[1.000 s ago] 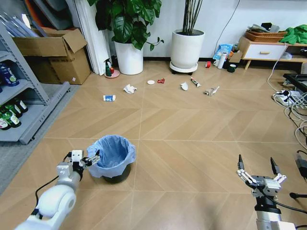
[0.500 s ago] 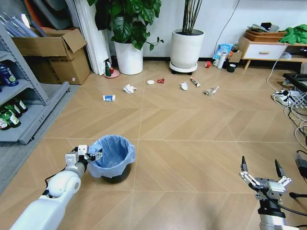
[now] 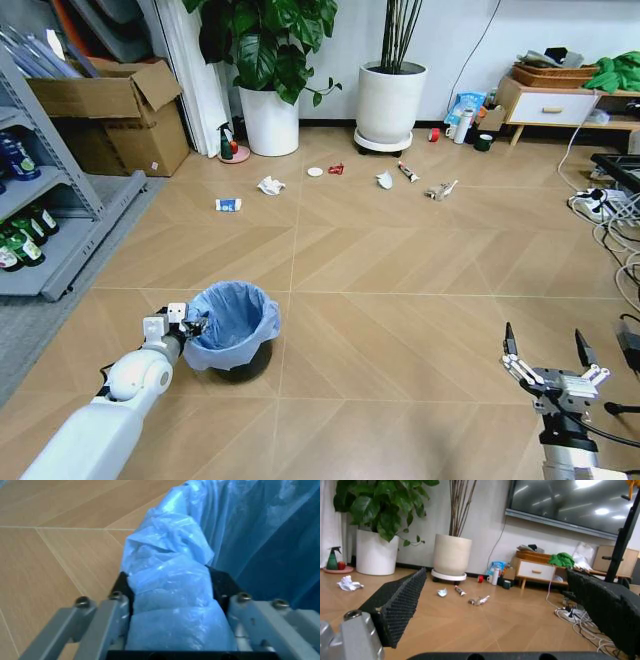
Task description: Pick up the trash bin and place the garbage on the floor into it.
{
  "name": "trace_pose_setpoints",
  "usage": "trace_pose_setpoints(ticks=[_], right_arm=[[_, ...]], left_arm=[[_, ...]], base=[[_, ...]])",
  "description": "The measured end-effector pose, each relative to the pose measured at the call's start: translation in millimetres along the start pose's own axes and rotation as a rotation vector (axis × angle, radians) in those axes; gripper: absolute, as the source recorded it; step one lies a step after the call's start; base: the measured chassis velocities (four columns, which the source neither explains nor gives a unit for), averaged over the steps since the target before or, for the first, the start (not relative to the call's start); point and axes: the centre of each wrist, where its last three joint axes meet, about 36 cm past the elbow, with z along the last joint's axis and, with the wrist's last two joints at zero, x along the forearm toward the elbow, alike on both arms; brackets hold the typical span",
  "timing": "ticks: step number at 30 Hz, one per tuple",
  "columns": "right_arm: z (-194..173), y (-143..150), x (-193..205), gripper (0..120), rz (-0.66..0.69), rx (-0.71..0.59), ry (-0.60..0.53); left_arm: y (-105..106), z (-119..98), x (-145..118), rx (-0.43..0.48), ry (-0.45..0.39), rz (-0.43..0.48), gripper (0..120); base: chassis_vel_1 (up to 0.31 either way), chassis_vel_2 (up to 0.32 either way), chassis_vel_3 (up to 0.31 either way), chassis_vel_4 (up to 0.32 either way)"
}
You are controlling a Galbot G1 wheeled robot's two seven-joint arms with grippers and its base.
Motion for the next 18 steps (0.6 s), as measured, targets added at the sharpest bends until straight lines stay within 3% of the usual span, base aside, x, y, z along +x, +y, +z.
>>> trace_pose_setpoints(ticks=[12,15,18], right_arm=[[4.6,0.4,-2.8,100,-0.004,-0.001,0.004],[5.0,1.1,-3.1,100,0.004,0.000,0.005],[7.4,1.2,-1.9,100,0.007,0.002,0.005]], left_arm=[[-0.9,0.5,12.7,0.026,0.005,0.012,1],[-1.5,-2.8,19.2,0.042,-0.004,0.007,1],[-1.6,-10.7,43.0,0.091,-0.068,-0.018,1]], base=[[0.000,0.000,0.000,0.000],[0.000,0.000,0.000,0.000],[0.000,0.000,0.000,0.000]])
